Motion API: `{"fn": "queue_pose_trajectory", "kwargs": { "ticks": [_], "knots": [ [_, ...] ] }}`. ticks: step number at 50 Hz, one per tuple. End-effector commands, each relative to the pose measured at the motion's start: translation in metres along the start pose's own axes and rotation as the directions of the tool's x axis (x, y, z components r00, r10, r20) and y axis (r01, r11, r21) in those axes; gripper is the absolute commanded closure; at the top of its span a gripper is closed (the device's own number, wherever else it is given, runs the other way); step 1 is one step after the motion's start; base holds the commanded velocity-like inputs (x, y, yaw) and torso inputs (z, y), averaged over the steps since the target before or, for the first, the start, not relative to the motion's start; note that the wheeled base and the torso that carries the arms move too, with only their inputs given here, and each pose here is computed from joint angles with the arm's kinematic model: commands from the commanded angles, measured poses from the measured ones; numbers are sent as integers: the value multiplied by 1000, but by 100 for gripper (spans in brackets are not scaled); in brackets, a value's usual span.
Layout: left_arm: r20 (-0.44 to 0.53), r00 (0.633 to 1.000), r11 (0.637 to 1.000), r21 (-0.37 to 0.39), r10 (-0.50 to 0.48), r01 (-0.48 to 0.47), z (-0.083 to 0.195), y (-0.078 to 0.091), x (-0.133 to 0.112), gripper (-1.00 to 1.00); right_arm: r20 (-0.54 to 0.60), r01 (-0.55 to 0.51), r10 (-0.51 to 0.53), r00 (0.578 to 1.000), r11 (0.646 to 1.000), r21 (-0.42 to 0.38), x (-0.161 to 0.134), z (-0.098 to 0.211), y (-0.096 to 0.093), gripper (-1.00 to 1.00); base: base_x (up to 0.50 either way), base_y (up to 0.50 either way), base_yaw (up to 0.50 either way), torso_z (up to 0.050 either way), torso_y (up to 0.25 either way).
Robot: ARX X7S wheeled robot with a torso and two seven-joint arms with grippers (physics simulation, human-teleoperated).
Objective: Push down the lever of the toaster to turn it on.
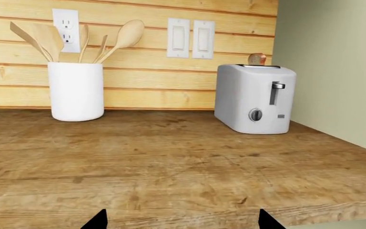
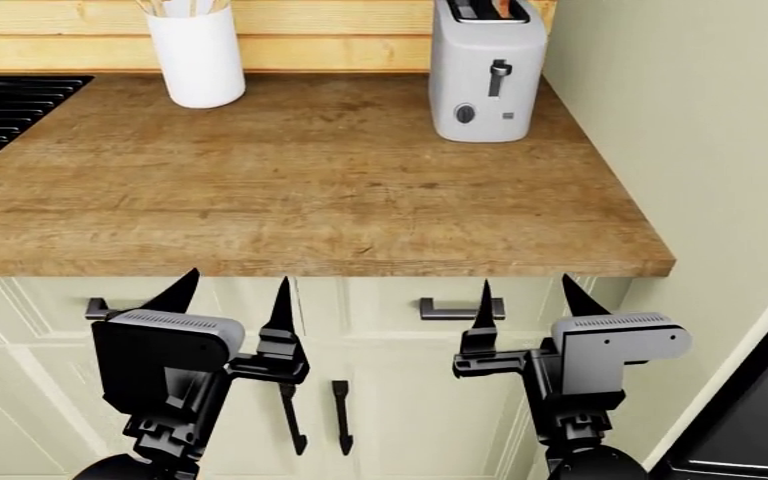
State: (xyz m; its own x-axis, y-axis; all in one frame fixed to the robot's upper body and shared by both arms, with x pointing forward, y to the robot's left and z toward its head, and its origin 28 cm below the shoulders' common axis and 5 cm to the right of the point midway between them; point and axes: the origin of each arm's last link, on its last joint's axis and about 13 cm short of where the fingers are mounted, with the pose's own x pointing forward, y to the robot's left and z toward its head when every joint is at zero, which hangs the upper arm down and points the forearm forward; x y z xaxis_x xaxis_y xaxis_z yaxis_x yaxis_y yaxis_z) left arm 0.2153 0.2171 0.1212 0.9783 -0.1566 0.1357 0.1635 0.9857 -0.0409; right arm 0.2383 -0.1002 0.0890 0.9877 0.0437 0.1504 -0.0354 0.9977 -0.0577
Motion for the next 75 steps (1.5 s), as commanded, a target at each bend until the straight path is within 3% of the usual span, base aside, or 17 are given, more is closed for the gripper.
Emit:
{"fn": "queue_pose_trajectory", "kwargs": {
  "ticks": [1, 75],
  "knots": [
    [3, 1000, 1000, 1, -1, 1, 0, 0, 0, -100, 1, 1, -1, 1000, 1000, -1, 0, 1, 0, -100, 355, 0, 0, 0, 0],
    [11, 1000, 1000, 4, 9, -9, 3, 0, -1, -100, 10, 12, -12, 1000, 1000, 4, 0, 4, -2, -100, 328, 0, 0, 0, 0]
  ]
}}
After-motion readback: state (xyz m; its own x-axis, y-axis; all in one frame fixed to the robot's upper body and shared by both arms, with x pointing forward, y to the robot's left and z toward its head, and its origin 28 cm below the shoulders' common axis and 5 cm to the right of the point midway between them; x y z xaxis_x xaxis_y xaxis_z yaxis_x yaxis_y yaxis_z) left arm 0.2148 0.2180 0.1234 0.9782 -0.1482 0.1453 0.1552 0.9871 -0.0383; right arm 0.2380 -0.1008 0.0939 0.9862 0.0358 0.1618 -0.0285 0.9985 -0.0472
